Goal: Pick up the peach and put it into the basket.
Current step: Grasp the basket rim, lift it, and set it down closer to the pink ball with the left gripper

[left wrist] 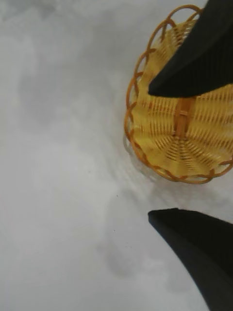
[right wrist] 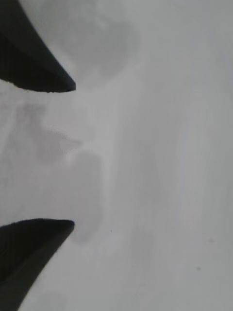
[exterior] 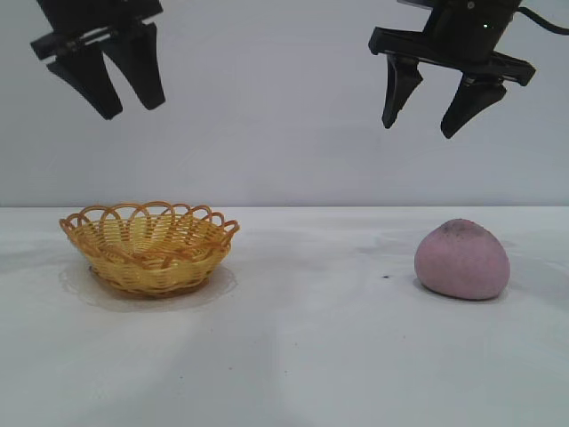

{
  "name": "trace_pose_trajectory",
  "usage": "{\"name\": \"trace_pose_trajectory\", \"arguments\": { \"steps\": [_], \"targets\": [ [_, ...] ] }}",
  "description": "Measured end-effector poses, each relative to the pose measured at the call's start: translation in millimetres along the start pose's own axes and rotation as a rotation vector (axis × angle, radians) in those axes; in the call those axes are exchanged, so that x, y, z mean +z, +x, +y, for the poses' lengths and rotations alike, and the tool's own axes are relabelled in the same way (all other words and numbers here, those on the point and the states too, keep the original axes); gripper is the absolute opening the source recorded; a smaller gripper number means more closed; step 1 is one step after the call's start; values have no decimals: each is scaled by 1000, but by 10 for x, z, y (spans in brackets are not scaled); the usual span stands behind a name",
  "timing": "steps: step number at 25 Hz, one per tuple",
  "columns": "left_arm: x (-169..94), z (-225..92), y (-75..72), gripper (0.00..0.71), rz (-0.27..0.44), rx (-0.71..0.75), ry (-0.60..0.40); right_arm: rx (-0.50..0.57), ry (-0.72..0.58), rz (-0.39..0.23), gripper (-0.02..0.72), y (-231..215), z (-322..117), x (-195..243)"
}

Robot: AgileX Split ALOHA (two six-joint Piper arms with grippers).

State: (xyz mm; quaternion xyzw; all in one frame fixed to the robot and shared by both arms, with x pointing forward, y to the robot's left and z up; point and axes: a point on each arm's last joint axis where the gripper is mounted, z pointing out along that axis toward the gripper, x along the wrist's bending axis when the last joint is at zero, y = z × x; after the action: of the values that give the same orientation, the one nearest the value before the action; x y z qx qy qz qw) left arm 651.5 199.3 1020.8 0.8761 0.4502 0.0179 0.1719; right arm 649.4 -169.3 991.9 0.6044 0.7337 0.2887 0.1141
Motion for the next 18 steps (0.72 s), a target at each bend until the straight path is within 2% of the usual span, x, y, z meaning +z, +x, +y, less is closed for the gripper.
{"name": "trace_pose_trajectory", "arguments": {
  "steps": [4, 10, 18],
  "targets": [
    [225, 7, 96, 430, -14, 14, 107, -7, 0, 0, 470, 0, 0, 0],
    [510, 114, 209, 430, -19, 29, 141, -17, 0, 0, 470, 0, 0, 0],
    [858, 203, 144, 430, 10, 128, 207, -19, 0, 0, 470, 0, 0, 0]
  ]
}}
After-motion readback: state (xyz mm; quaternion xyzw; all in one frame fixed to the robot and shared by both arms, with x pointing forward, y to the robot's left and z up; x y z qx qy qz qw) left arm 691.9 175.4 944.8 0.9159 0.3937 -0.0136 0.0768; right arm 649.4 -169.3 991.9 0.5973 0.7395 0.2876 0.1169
